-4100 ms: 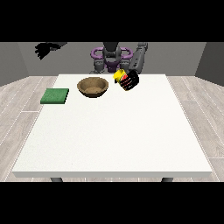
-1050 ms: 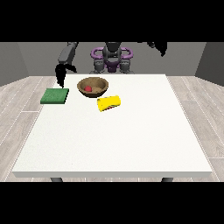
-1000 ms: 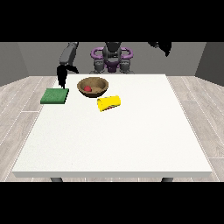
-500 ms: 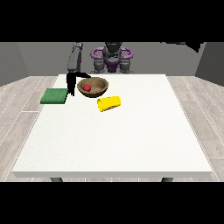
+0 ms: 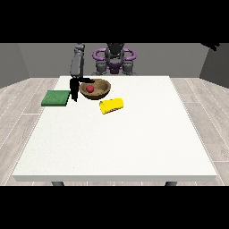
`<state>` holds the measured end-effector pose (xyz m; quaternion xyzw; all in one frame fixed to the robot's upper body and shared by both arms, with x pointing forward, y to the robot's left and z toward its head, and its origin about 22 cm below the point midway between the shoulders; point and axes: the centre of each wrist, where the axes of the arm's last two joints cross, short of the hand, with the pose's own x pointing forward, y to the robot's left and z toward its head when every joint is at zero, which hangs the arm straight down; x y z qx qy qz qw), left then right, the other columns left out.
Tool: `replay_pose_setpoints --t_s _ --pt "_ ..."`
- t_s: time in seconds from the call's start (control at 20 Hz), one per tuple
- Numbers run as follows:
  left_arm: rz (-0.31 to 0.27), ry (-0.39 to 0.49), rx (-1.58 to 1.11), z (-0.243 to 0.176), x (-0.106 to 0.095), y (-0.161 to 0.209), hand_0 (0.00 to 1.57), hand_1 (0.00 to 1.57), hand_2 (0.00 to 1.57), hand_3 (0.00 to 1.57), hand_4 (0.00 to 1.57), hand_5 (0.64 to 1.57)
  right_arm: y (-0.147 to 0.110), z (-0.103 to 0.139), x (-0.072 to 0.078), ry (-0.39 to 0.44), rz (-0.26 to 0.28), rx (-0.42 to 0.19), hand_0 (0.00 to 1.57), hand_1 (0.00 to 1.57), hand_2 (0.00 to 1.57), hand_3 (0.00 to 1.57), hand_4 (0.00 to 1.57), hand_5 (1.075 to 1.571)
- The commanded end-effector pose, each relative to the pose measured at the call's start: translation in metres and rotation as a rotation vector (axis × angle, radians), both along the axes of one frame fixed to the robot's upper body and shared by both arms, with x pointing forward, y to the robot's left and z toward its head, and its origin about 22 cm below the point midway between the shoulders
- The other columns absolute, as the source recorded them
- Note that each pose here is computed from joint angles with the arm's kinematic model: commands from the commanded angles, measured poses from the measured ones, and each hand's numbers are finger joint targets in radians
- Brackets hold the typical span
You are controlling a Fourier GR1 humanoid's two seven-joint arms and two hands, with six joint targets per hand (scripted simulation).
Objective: Pick the cup and pour the ball into the bowl, then pick the bowl and place it on the pad
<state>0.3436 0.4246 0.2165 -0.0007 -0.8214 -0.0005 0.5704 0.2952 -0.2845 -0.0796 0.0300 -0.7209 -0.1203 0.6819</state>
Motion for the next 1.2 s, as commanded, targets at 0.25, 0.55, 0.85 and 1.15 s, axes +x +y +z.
replay_pose_setpoints --t_s 0.25,0.55,0.85,1.15 --pt "0.037 -0.025 -0.002 0.007 -0.017 0.032 0.00 0.00 0.00 0.00 0.21 1.506 0.023 -0.032 -0.015 0.177 -0.025 0.113 0.58 0.58 0.00 0.00 0.40 1.531" --pt "-0.036 -0.084 -0.004 0.024 -0.010 0.015 0.00 0.00 0.00 0.00 0.49 1.558 0.005 -0.034 -0.021 0.262 -0.150 -0.062 1.57 1.57 1.57 1.57 1.10 1.463" --pt "-0.007 -0.058 -0.006 0.022 -0.016 0.034 0.00 0.00 0.00 0.00 0.68 1.570 0.001 -0.017 -0.012 0.271 -0.179 -0.089 1.57 1.57 1.57 1.57 1.07 1.487" --pt "0.095 0.089 -0.028 -0.015 -0.027 0.066 0.00 0.00 0.00 0.00 0.73 1.569 -0.007 0.049 0.032 0.389 -0.129 -0.163 1.57 1.57 1.57 1.57 1.04 1.535"
